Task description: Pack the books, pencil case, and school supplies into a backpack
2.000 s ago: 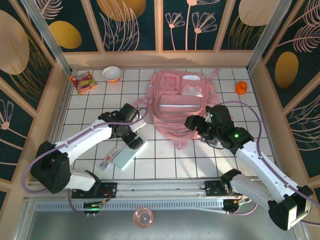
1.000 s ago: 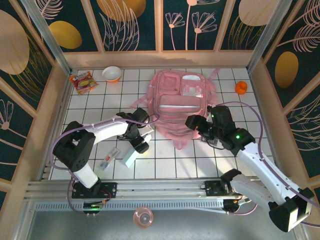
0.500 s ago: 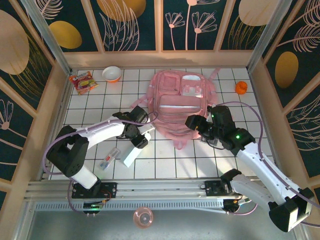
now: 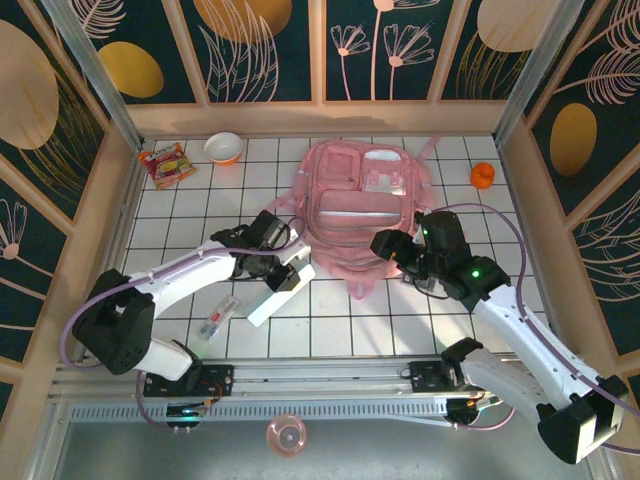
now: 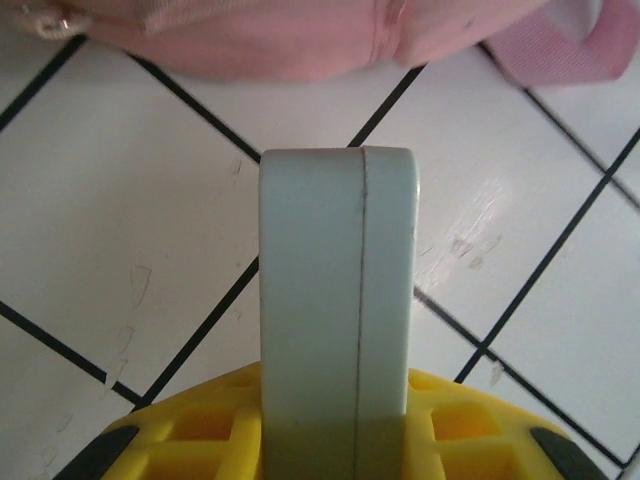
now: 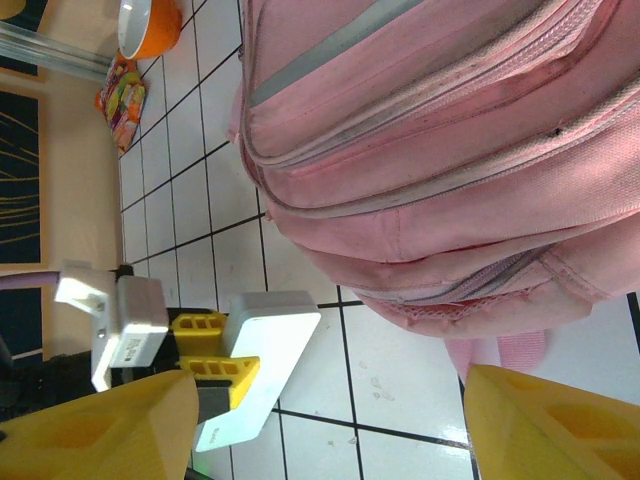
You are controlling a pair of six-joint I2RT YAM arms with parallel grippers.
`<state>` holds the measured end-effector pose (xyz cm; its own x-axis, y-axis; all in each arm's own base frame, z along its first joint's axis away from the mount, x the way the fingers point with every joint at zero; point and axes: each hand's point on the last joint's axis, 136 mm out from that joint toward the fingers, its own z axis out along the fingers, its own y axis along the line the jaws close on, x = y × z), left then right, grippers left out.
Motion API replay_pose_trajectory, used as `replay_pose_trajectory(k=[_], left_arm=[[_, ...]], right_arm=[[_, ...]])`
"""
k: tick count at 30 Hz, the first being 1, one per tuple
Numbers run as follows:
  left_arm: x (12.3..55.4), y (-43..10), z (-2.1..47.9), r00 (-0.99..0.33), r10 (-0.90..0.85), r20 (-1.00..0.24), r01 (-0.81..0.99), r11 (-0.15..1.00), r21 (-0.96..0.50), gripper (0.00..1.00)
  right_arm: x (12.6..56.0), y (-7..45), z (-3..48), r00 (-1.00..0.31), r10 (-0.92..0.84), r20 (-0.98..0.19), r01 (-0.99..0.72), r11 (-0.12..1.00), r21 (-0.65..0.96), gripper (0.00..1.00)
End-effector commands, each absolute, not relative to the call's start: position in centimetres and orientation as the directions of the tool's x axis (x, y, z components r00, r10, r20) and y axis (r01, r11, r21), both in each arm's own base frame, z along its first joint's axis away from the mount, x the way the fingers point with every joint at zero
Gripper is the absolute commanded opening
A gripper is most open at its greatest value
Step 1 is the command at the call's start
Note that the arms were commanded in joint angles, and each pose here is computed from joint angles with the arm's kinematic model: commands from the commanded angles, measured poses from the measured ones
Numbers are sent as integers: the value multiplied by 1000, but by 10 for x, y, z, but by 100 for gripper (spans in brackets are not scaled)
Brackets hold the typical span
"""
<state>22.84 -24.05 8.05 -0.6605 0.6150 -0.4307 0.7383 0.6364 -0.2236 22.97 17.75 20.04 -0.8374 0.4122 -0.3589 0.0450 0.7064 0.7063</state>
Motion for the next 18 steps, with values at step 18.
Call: replay_pose_trajectory(k=[18], left_arm=[[293,-280,286,-761,-622,-183,157,97,-983,10]], right_arm=[[226,186,263,-704,563,-433,-216,412,885,73]])
